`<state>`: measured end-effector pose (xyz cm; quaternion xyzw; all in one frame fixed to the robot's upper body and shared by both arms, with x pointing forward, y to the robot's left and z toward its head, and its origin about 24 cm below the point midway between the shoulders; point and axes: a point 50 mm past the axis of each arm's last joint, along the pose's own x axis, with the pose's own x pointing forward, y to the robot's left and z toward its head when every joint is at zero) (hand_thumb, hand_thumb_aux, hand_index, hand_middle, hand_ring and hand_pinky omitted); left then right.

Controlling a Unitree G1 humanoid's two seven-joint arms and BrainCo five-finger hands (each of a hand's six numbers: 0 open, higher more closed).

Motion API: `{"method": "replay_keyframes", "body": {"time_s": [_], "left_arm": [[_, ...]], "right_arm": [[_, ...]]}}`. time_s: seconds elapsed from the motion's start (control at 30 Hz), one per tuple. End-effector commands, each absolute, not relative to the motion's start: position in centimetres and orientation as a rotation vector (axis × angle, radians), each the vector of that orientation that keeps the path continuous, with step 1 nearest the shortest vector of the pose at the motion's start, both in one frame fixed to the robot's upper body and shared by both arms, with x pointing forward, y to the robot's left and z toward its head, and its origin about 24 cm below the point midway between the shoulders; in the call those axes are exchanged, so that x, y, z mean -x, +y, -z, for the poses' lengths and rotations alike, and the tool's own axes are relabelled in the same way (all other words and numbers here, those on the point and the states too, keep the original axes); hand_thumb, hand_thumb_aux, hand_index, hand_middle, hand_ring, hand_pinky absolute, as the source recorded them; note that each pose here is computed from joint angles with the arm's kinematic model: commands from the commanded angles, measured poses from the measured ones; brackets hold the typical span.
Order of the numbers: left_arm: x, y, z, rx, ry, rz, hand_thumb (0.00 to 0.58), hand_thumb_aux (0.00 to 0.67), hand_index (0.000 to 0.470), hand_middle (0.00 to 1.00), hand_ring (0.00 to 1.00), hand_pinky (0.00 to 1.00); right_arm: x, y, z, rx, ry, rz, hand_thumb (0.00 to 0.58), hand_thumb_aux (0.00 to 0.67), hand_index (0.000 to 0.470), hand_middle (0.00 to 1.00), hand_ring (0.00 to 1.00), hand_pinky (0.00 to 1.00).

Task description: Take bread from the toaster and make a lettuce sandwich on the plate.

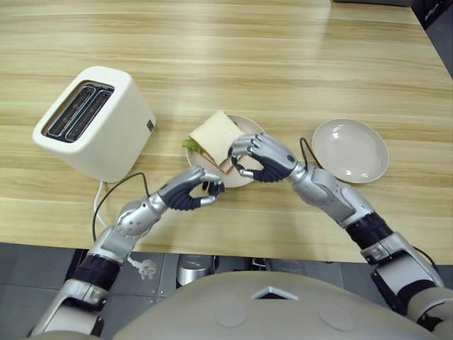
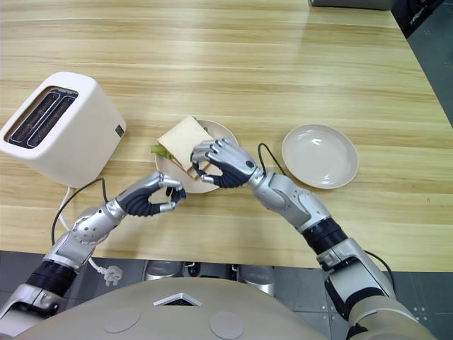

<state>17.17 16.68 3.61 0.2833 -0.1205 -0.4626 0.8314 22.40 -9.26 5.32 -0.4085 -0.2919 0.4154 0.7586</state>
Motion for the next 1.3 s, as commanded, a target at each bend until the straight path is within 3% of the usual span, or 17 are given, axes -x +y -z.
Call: {"method": "replay_keyframes", "body": {"time_s": [0.03, 0.2, 0.33, 0.6, 0.9, 0.93, 0.97, 1.0, 1.03, 1.07, 1.1, 1.23, 1.3], "left_arm": [[-15.5, 16.4, -3.2, -0.519, -0.066, 1.171, 0.58, 0.67, 0.46, 1.0, 1.0, 1.0], [-15.4, 16.7, -0.5, -0.673, 0.157, 1.249, 0.58, 0.67, 0.46, 1.0, 1.0, 1.0], [-17.8, 16.4, 1.0, -0.805, 0.193, 1.139, 0.58, 0.67, 0.46, 1.0, 1.0, 1.0], [-23.7, 16.5, 4.3, -1.055, 0.243, 0.931, 0.58, 0.67, 0.46, 1.0, 1.0, 1.0], [-30.6, 14.9, 3.8, -1.186, 0.21, 0.649, 0.58, 0.67, 0.46, 1.0, 1.0, 1.0], [-31.0, 14.8, 3.6, -1.187, 0.196, 0.613, 0.58, 0.67, 0.46, 1.0, 1.0, 1.0], [-31.4, 14.6, 3.3, -1.191, 0.175, 0.579, 0.58, 0.67, 0.46, 1.0, 1.0, 1.0], [-31.8, 14.4, 3.0, -1.18, 0.153, 0.54, 0.58, 0.67, 0.46, 0.96, 0.96, 0.96], [-32.0, 14.3, 2.6, -1.161, 0.13, 0.507, 0.58, 0.67, 0.46, 0.96, 0.96, 0.96], [-32.2, 14.1, 2.3, -1.13, 0.1, 0.48, 0.0, 0.0, 0.0, 0.0, 0.0, 0.0], [-32.3, 14.0, 1.9, -1.093, 0.068, 0.462, 0.0, 0.0, 0.0, 0.0, 0.0, 0.0], [-31.9, 13.8, 0.4, -0.9, -0.086, 0.418, 0.0, 0.0, 0.0, 0.0, 0.0, 0.0], [-30.9, 14.4, -0.8, -0.749, -0.201, 0.388, 0.0, 0.0, 0.0, 0.0, 0.0, 0.0]], "right_arm": [[-20.3, -9.0, -3.1, 0.867, -0.493, -1.123, 0.58, 0.67, 0.46, 1.0, 1.0, 1.0], [-19.1, -8.6, 0.5, 1.0, -0.325, -1.279, 0.58, 0.67, 0.46, 1.0, 1.0, 1.0], [-20.4, -7.7, 2.2, 1.135, -0.282, -1.25, 0.58, 0.67, 0.46, 1.0, 1.0, 1.0], [-26.2, -6.7, 2.4, 1.288, -0.317, -1.085, 0.58, 0.67, 0.46, 1.0, 1.0, 1.0], [-32.9, -6.4, -0.7, 1.457, -0.413, -0.708, 0.58, 0.67, 0.46, 1.0, 1.0, 1.0], [-33.2, -6.4, -0.9, 1.458, -0.417, -0.673, 0.58, 0.67, 0.46, 0.92, 0.92, 0.92], [-33.4, -6.4, -1.1, 1.456, -0.423, -0.645, 0.58, 0.67, 0.46, 0.6, 0.6, 0.6], [-33.5, -6.5, -1.3, 1.443, -0.434, -0.62, 0.578, 0.633, 0.435, 0.15, 0.15, 0.15], [-33.6, -6.6, -1.5, 1.427, -0.448, -0.598, 0.578, 0.633, 0.435, 0.15, 0.15, 0.15], [-33.6, -6.8, -1.7, 1.404, -0.465, -0.571, 0.22, 0.142, 0.097, 0.0, 0.0, 0.0], [-33.6, -7.2, -1.9, 1.384, -0.482, -0.547, 0.0, 0.0, 0.0, 0.0, 0.0, 0.0], [-33.2, -9.1, -2.6, 1.271, -0.554, -0.452, 0.0, 0.0, 0.0, 0.0, 0.0, 0.0], [-32.4, -10.1, -3.6, 1.114, -0.626, -0.358, 0.0, 0.0, 0.0, 0.0, 0.0, 0.0]]}}
